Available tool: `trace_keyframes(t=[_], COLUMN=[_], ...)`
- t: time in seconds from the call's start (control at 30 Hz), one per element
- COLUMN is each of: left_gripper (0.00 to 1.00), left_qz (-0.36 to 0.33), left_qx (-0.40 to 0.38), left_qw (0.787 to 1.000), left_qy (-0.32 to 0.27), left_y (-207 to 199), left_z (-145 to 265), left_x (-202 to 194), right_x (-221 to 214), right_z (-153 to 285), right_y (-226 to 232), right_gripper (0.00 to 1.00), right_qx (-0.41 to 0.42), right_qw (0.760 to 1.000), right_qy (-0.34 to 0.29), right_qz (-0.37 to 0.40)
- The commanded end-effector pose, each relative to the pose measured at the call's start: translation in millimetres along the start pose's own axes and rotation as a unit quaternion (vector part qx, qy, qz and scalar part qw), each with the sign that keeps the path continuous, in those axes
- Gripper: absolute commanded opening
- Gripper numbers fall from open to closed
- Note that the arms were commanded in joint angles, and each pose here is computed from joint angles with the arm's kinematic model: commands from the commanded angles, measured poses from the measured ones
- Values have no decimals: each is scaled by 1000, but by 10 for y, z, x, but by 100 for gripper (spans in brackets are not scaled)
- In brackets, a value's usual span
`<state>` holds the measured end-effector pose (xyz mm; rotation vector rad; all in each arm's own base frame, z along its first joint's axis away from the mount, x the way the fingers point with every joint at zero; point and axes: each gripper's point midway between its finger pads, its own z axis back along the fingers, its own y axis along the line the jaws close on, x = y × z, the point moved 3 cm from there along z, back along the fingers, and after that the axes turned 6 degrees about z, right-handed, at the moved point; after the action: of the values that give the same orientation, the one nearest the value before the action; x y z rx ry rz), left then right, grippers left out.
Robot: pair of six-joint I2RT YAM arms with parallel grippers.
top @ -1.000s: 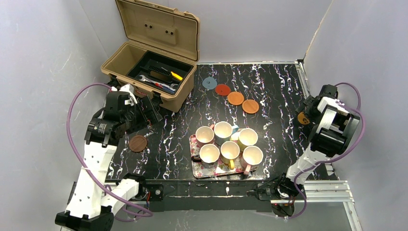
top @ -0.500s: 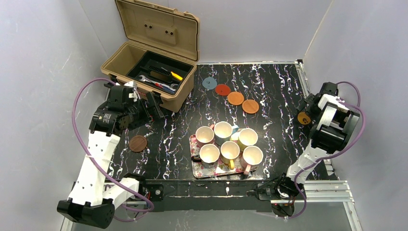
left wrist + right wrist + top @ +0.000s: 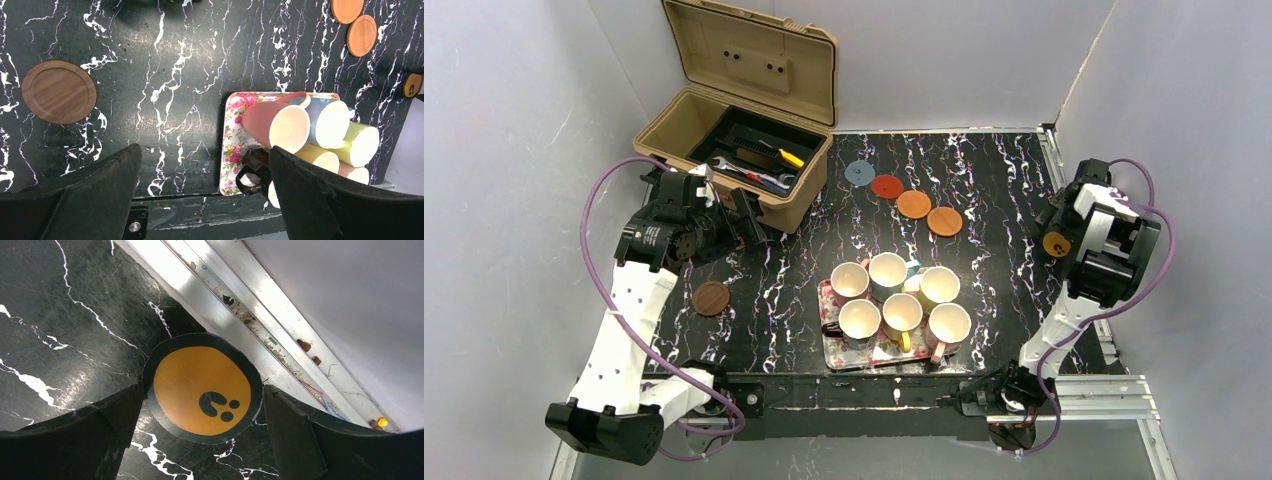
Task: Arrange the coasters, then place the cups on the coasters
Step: Move the coaster to the center of the board.
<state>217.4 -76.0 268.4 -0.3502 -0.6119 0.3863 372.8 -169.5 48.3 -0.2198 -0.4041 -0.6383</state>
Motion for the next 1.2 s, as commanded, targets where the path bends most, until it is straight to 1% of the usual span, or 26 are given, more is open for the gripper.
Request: trace_keyframes(t=[0.0, 0.13, 0.33, 0.87, 1.17], left_gripper=[97, 97, 97, 97, 97], left_qz=[-13, -16, -19, 2, 12], left_qx=[-13, -15, -18, -3, 6], left_qw=[1000, 1000, 1000, 1000, 1000], left_qy=[-6, -3, -5, 4, 9], left_y=[-57, -84, -119, -139, -136], left_z=[60, 50, 57, 107, 108], left_x=[41, 65, 111, 142, 147], right_x=[-161, -276, -458, -927, -1169], right_z=[-125, -176, -156, 308, 486], right_y=[-57, -10, 57, 65, 403], right_gripper=[99, 99, 97, 97, 96], right_qx=[-50, -50, -14, 16, 32], right_qw=[998, 997, 997, 994, 991], right_qy=[33, 51, 64, 96, 96], right_qz=[33, 36, 31, 51, 87])
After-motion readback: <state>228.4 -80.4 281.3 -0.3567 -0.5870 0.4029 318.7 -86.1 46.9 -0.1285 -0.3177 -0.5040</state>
